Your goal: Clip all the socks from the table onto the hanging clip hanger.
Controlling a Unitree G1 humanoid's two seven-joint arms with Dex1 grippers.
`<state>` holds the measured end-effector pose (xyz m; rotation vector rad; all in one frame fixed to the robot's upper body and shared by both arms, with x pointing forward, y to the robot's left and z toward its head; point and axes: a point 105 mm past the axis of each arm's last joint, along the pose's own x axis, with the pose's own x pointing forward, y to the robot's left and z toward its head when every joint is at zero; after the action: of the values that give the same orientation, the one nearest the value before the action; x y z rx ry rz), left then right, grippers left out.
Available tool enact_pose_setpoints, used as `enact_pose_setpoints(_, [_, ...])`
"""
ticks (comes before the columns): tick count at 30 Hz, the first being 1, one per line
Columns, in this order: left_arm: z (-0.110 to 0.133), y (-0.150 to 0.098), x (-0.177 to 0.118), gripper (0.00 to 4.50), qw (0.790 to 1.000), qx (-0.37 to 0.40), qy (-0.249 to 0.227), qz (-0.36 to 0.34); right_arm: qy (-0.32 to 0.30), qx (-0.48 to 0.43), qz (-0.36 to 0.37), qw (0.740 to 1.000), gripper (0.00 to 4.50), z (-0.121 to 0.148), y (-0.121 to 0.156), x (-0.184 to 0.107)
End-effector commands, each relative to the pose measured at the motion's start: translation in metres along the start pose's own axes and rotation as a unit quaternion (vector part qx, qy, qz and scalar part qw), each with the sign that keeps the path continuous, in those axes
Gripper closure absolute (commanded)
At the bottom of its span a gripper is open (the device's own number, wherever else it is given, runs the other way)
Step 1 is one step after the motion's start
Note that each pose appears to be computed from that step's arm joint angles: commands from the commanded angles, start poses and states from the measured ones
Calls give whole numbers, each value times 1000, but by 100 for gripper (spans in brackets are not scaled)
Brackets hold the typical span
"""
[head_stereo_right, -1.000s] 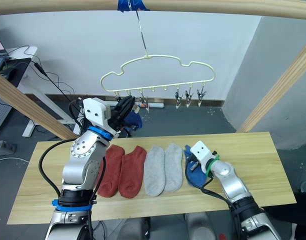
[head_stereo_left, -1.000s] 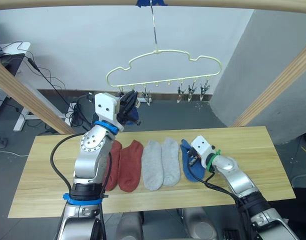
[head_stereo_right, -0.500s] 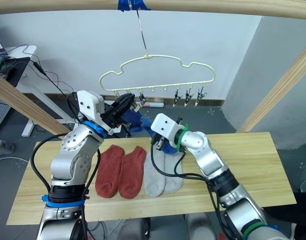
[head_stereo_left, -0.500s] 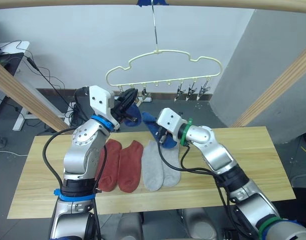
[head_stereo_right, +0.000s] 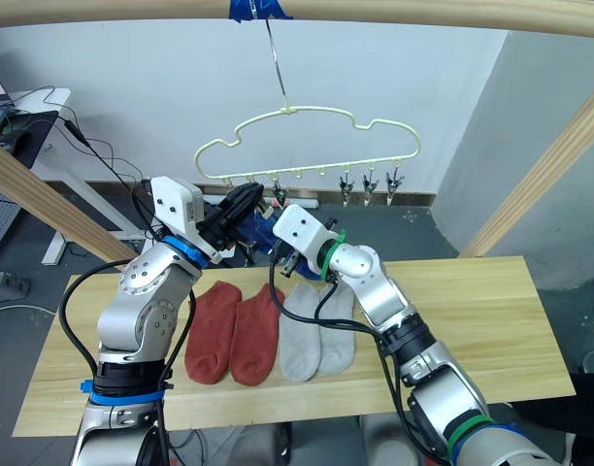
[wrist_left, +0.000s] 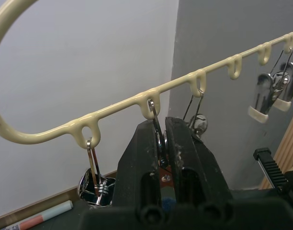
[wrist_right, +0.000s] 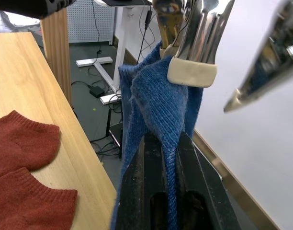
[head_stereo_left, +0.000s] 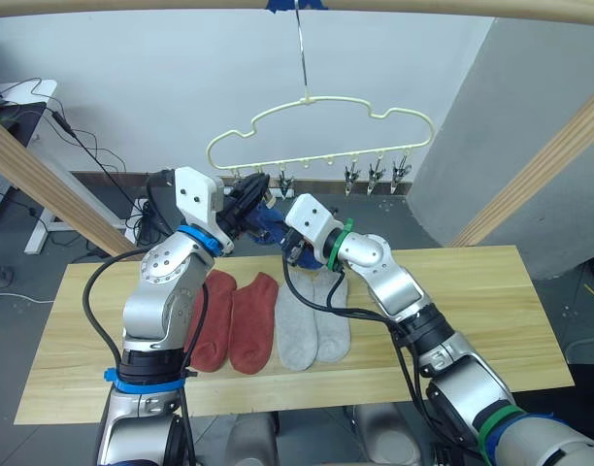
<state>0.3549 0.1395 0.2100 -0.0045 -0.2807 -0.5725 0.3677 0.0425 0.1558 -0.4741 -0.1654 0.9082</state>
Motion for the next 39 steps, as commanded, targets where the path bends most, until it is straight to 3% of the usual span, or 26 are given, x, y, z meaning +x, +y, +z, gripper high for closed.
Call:
enact_pose_setpoints(1, [12,-5,0,450,1000,11,-24,-9,-35,0,-14,999,447,18,-6,2])
enact_pose_setpoints(17, [3,-4,-6,450,1000,-1,-12,-11,-59,23,-20,998,447,31,-8,6])
enact_pose_setpoints(28, [-1,0,-12,122,1000,-11,0,-8,-71,27,-6,997,450,39,-2,9])
enact_pose_setpoints(36, [-4,7,-16,122,1000,0,12,7,-70,37,10,997,450,42,2,13])
enact_pose_setpoints(39, [-5,8,-18,121,1000,7,14,12,-71,43,9,997,374,41,3,13])
